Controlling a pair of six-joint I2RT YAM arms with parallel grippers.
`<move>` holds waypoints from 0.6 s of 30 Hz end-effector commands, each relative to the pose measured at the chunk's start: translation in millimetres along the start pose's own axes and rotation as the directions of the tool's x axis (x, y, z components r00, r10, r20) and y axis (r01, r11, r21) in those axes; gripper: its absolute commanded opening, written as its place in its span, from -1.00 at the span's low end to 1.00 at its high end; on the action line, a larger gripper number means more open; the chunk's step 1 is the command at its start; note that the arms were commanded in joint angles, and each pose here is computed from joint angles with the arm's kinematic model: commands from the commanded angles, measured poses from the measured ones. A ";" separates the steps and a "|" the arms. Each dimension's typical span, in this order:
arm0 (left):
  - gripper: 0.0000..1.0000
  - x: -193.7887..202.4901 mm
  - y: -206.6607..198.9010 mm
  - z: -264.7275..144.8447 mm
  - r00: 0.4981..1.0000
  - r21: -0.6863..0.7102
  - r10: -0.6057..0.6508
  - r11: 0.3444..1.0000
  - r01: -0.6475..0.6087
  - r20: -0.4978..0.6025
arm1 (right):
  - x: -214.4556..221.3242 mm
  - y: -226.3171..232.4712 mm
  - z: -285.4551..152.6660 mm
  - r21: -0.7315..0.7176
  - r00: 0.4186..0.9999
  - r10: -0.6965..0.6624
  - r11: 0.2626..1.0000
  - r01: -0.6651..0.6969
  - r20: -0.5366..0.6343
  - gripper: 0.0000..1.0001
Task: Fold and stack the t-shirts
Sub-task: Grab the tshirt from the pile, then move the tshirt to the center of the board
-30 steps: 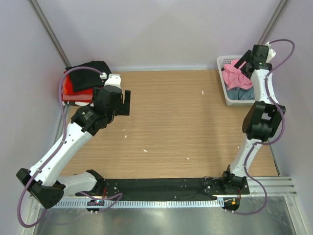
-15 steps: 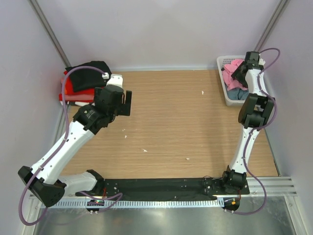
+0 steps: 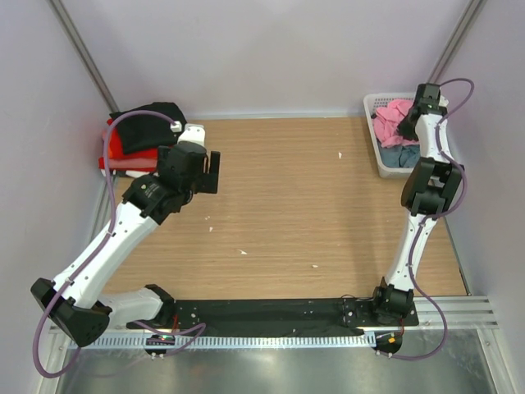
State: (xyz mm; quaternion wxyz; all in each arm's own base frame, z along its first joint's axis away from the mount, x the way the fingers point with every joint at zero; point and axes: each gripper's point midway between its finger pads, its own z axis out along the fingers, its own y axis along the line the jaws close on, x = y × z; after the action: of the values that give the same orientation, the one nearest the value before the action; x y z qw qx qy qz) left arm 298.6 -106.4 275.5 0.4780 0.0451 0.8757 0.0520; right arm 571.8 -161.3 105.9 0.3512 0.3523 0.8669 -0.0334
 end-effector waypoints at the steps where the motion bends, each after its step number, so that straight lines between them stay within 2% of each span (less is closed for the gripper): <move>1: 1.00 -5.4 1.4 1.3 1.000 -0.004 -0.011 1.000 0.011 0.019 | -75.6 51.3 -110.9 -0.164 0.979 0.001 0.986 0.033 0.203 -0.97; 2: 0.99 -5.3 1.8 1.8 1.000 -0.007 -0.009 1.000 0.009 0.019 | -81.4 61.9 -129.5 -0.189 0.974 -0.005 0.981 0.049 0.226 -0.97; 3: 0.99 -5.3 2.3 1.9 1.000 -0.008 -0.010 1.000 0.010 0.018 | -91.1 87.7 -173.8 -0.251 0.960 -0.012 0.964 0.085 0.279 -0.97; 6: 0.99 -4.9 4.8 3.1 1.000 -0.020 -0.011 1.000 0.011 0.017 | -94.1 138.0 -254.7 -0.404 0.935 -0.024 0.897 0.177 0.355 -0.97; 7: 1.00 -5.0 5.3 3.1 1.000 -0.023 -0.011 1.000 0.011 0.018 | -93.6 165.2 -311.6 -0.485 0.908 -0.014 0.842 0.236 0.419 -0.98; 9: 0.99 -4.4 6.8 4.2 1.000 -0.035 -0.008 0.999 0.009 0.016 | -81.1 197.6 -372.1 -0.583 0.880 -0.016 0.743 0.329 0.476 -0.97; 10: 0.99 -4.2 7.7 4.2 1.000 -0.039 -0.007 0.999 0.008 0.016 | -73.5 205.1 -420.1 -0.625 0.858 0.007 0.689 0.368 0.513 -0.97; 12: 0.99 -4.5 11.7 4.5 1.000 -0.062 -0.009 0.998 0.010 0.020 | -73.8 202.7 -457.1 -0.669 0.845 0.058 0.640 0.378 0.532 -0.98; 13: 0.99 -4.2 13.2 5.0 1.000 -0.070 -0.008 0.998 0.009 0.018 | -66.8 198.2 -450.9 -0.665 0.855 0.044 0.649 0.369 0.517 -0.97; 14: 0.99 -4.5 14.2 5.0 1.000 -0.076 -0.009 0.997 0.011 0.020 | -70.2 181.8 -478.1 -0.665 0.835 0.076 0.646 0.376 0.545 -0.97; 15: 1.00 -4.5 16.8 5.4 1.000 -0.091 -0.010 0.996 0.012 0.020 | -73.6 170.4 -478.4 -0.632 0.818 0.081 0.679 0.373 0.569 -0.97; 16: 0.99 -4.9 19.0 4.8 1.000 -0.100 -0.012 0.995 0.014 0.022 | -60.4 162.1 -449.7 -0.590 0.839 0.038 0.727 0.350 0.543 -0.98; 17: 0.99 -5.0 20.2 4.5 1.000 -0.104 -0.012 0.994 0.014 0.021 | -59.9 142.0 -466.6 -0.578 0.823 0.062 0.741 0.341 0.565 -0.97; 18: 0.99 -5.0 22.9 4.5 1.000 -0.115 -0.013 0.993 0.016 0.023 | -41.3 130.5 -425.3 -0.520 0.851 0.018 0.798 0.304 0.526 -0.76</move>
State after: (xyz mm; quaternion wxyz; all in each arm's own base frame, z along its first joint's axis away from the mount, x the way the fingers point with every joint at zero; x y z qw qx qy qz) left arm 301.9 -95.3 276.3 0.4805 0.0311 0.8732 0.0753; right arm 418.1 92.3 530.8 0.6697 0.0711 0.7107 0.2032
